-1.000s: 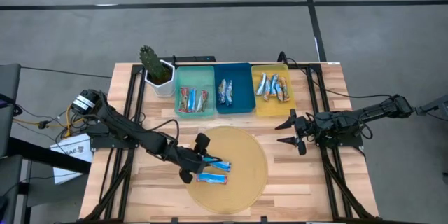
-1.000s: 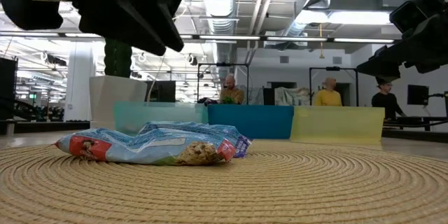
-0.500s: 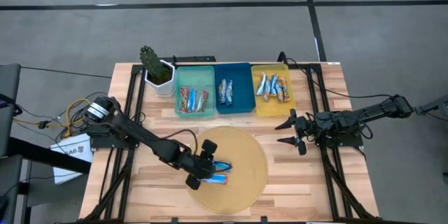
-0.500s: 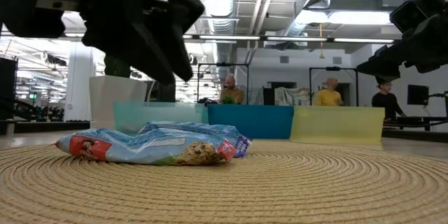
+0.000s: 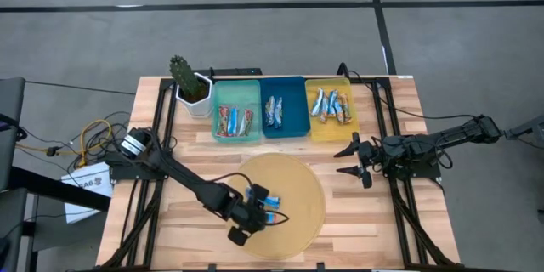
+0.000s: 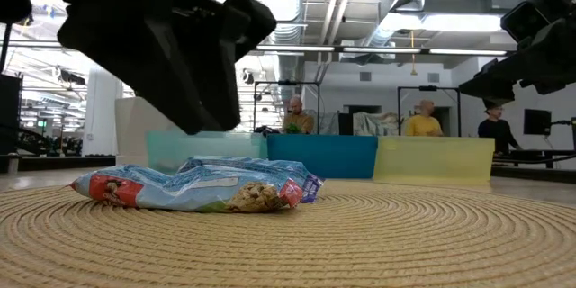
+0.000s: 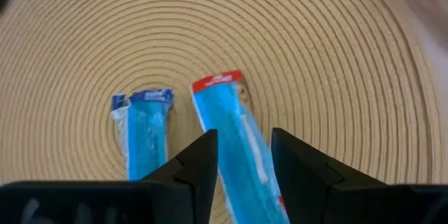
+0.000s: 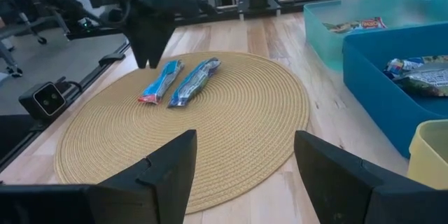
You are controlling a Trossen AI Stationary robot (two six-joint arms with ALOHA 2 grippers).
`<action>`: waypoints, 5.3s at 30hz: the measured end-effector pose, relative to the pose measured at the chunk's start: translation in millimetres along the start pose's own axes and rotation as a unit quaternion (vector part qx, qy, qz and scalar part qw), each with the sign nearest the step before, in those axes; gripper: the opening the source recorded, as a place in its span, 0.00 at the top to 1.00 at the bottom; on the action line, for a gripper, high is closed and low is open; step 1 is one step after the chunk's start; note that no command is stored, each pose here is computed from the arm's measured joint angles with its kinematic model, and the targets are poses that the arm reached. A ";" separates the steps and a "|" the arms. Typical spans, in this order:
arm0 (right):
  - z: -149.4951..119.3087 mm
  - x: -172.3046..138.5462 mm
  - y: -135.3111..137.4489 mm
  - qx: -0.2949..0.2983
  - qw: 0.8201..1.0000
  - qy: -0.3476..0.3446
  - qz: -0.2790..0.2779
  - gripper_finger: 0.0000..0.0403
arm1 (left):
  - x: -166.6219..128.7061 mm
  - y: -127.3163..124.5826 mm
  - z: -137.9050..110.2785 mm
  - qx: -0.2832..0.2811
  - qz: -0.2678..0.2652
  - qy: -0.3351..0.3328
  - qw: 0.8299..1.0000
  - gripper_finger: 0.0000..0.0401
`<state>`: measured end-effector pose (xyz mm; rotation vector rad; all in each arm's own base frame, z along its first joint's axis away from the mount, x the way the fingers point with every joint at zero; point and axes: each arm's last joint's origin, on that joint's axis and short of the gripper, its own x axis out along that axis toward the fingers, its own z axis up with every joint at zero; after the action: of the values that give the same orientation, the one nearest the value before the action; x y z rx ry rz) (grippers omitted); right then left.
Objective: Pick and place Granola Bars by type
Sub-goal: Put the red granola bar into the green bin
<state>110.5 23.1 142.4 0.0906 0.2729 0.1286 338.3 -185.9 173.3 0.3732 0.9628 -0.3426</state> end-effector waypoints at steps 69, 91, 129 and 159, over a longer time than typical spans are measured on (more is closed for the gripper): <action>-0.4 0.4 0.0 0.000 1.000 0.002 0.000 0.42 | 35.1 0.1 -12.0 -0.130 -0.001 0.044 0.991 0.92; -0.4 0.4 0.0 0.000 1.000 0.003 0.000 0.42 | 6.9 12.9 63.6 -0.003 0.142 -0.357 0.923 0.91; -0.4 0.4 0.0 0.000 1.000 0.002 -0.001 0.42 | -2.6 223.4 8.2 -0.168 0.455 -0.266 0.833 0.91; -0.4 0.4 0.0 0.000 1.000 0.003 -0.001 0.42 | -40.8 289.4 -102.1 -0.295 0.547 -0.132 0.773 0.91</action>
<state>110.8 23.2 141.9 0.0897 0.2780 0.1276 370.5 120.9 199.6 0.2383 0.4016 0.9503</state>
